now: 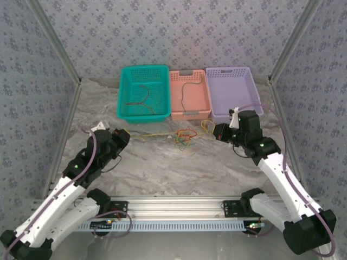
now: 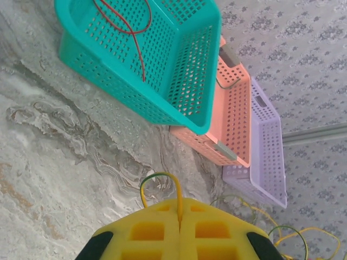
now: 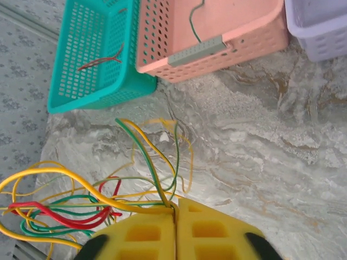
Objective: Untangle the cables
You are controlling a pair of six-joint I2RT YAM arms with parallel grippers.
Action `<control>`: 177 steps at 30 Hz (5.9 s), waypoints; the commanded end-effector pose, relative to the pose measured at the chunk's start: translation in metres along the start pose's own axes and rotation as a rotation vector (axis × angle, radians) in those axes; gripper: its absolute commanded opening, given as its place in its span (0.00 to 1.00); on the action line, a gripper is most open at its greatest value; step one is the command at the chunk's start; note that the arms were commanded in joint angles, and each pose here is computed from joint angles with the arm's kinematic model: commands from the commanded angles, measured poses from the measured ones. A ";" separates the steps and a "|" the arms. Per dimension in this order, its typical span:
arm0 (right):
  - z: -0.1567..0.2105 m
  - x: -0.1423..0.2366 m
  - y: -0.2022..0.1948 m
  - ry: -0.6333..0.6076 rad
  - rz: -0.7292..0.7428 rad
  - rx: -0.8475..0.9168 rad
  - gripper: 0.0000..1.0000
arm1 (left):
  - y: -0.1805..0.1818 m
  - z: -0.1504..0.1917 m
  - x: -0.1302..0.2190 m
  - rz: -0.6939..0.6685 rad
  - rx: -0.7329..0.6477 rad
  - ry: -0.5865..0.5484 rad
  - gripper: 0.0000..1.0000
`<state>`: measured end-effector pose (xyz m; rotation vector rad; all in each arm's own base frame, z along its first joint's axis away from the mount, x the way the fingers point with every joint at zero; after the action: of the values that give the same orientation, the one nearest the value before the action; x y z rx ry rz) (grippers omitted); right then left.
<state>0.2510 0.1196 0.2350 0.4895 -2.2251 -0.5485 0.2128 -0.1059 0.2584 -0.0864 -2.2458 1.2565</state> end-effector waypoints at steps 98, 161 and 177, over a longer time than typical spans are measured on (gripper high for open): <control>-0.198 0.154 0.276 -0.589 -0.443 0.376 0.00 | -0.029 0.113 -0.048 0.146 -0.316 0.320 0.54; -0.212 0.243 0.199 -0.749 -0.270 0.345 0.00 | -0.085 0.148 -0.030 0.310 -0.615 0.260 0.42; -0.206 0.211 0.194 -0.670 -0.340 0.312 0.00 | -0.246 0.153 -0.001 0.700 -0.380 0.357 0.60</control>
<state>0.2504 0.1261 0.5790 0.8794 -2.9088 -0.5693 0.1908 -0.3521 0.3671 -1.1406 -2.2150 0.8826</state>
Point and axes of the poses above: each hand's point on the last joint's axis, 136 mm out from that joint toward the fingers, its own x axis back along the fingers, its own y axis along the line the jaws close on, z = x × y, the point moved 4 cm from there along x, back along the fingers, and after that the axes turned 6 degrees about x, right-handed, at the moved point
